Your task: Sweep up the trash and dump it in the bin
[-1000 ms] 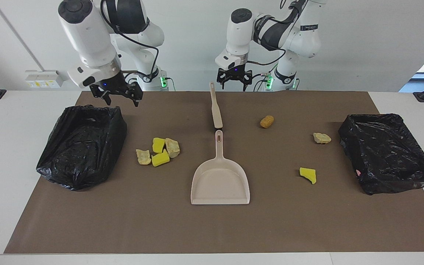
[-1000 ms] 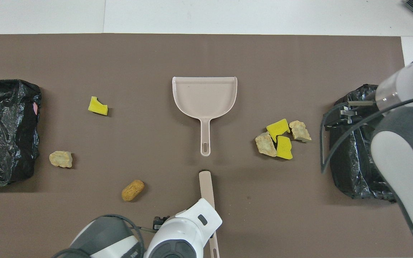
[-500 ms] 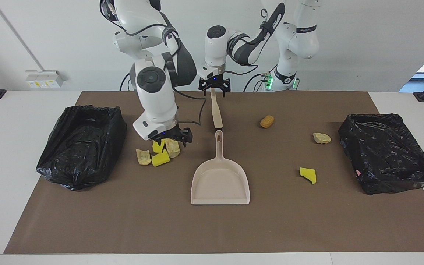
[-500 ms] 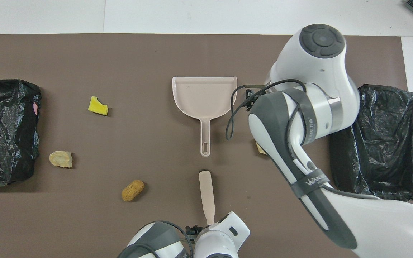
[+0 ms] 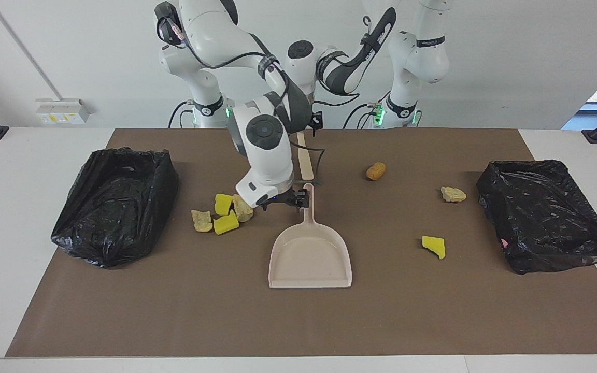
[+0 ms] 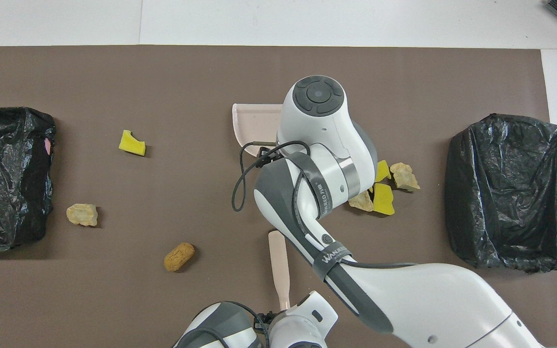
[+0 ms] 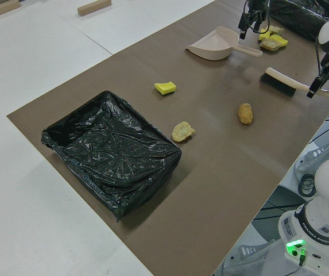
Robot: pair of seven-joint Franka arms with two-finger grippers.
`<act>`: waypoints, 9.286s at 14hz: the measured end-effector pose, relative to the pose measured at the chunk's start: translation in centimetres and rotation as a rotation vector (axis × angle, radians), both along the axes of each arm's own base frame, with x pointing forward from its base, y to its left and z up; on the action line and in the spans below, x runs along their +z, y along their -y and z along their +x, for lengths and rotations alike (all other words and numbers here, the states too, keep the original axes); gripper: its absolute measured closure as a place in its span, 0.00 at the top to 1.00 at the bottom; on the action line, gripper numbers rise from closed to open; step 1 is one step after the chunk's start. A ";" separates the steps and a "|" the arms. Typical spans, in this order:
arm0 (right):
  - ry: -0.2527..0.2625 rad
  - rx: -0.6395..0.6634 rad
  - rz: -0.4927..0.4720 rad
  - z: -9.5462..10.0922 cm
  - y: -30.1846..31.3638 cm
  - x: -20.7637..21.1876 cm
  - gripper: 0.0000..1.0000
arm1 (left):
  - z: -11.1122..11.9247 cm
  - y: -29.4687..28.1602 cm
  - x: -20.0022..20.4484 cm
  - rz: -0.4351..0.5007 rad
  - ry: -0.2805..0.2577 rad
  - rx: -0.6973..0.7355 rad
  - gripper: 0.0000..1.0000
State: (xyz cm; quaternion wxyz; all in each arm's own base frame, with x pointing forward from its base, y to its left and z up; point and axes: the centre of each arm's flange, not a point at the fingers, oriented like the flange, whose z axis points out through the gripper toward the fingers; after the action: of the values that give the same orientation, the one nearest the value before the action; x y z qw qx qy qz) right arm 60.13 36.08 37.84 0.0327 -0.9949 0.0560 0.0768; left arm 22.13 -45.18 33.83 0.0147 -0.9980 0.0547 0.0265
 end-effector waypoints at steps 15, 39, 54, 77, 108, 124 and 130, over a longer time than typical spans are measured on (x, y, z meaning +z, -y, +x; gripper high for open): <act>-0.031 0.015 0.005 -0.5 -1.8 -3.0 0.32 | 2.3 -8.4 4.6 0.256 -0.167 0.119 0.26; -0.070 1.363 -0.011 -4.4 10.7 6.9 0.32 | 20.8 -41.1 8.7 0.165 -0.205 0.416 0.26; -0.133 1.338 -0.037 -8.4 6.6 0.7 0.32 | 16.8 -35.6 4.4 0.164 -0.222 0.264 0.26; -0.113 1.384 -0.031 -12.0 7.3 -2.9 0.32 | 13.9 -27.1 1.2 0.157 -0.172 0.742 0.26; -0.113 1.353 -0.040 -12.5 7.1 -2.9 0.32 | 27.2 -28.3 6.1 -0.068 -0.012 0.096 0.26; -0.113 1.353 -0.040 -12.5 7.1 -2.9 0.32 | 31.8 -37.4 0.6 0.023 -0.135 -0.300 0.26; -0.113 1.353 -0.040 -12.5 7.1 -2.9 0.32 | 22.7 -21.2 0.8 -0.070 -0.179 -0.312 0.26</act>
State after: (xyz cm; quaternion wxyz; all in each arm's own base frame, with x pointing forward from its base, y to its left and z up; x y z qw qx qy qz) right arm 47.67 28.94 34.96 -0.0440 -0.8057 -0.5759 0.1311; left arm 44.81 -23.97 34.62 -0.0209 -0.9710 0.2107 0.1106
